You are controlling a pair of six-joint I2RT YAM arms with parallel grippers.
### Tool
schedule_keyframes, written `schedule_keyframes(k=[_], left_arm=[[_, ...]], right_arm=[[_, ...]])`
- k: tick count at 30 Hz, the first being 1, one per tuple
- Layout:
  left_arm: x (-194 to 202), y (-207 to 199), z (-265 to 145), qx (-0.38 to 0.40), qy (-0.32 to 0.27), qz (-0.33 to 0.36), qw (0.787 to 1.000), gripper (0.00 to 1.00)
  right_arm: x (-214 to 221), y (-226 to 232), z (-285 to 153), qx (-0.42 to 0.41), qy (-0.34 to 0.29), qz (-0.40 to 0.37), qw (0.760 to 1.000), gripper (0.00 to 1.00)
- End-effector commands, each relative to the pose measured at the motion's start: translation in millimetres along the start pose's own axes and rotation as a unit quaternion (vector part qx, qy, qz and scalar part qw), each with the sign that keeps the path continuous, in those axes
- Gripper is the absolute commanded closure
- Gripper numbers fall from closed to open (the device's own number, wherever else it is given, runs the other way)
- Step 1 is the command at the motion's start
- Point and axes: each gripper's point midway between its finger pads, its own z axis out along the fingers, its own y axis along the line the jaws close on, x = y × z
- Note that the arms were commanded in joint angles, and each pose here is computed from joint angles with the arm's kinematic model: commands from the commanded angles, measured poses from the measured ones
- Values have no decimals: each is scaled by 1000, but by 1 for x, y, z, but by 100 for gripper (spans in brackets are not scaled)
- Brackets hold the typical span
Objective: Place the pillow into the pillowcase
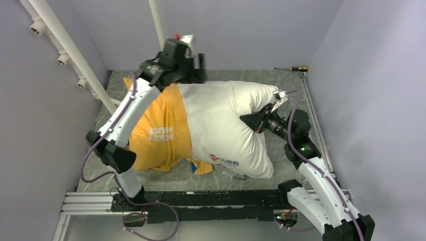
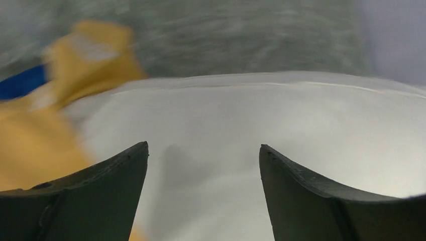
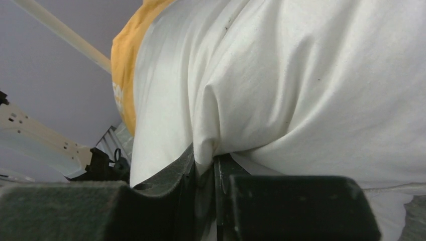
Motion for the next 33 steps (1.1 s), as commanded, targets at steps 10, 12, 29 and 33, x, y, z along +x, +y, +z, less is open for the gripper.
schedule_keyframes(k=[10,12,29,33], left_arm=[[42,165,-25,-222,38,-102,969,15],[49,163,-19,-201,49,-102,973,34],[-9,79,-58,-12,-46,-43,998,100],[-8,40,-59,61,-56,-22,996,100]], right_arm=[[3,20,-1,-41,20,-24,999,81],[1,20,-1,-42,19,-24,999,80],[-128,24,-56,161,-126,-139,969,0],[-151,53,-16,60,-100,-189,975,0]])
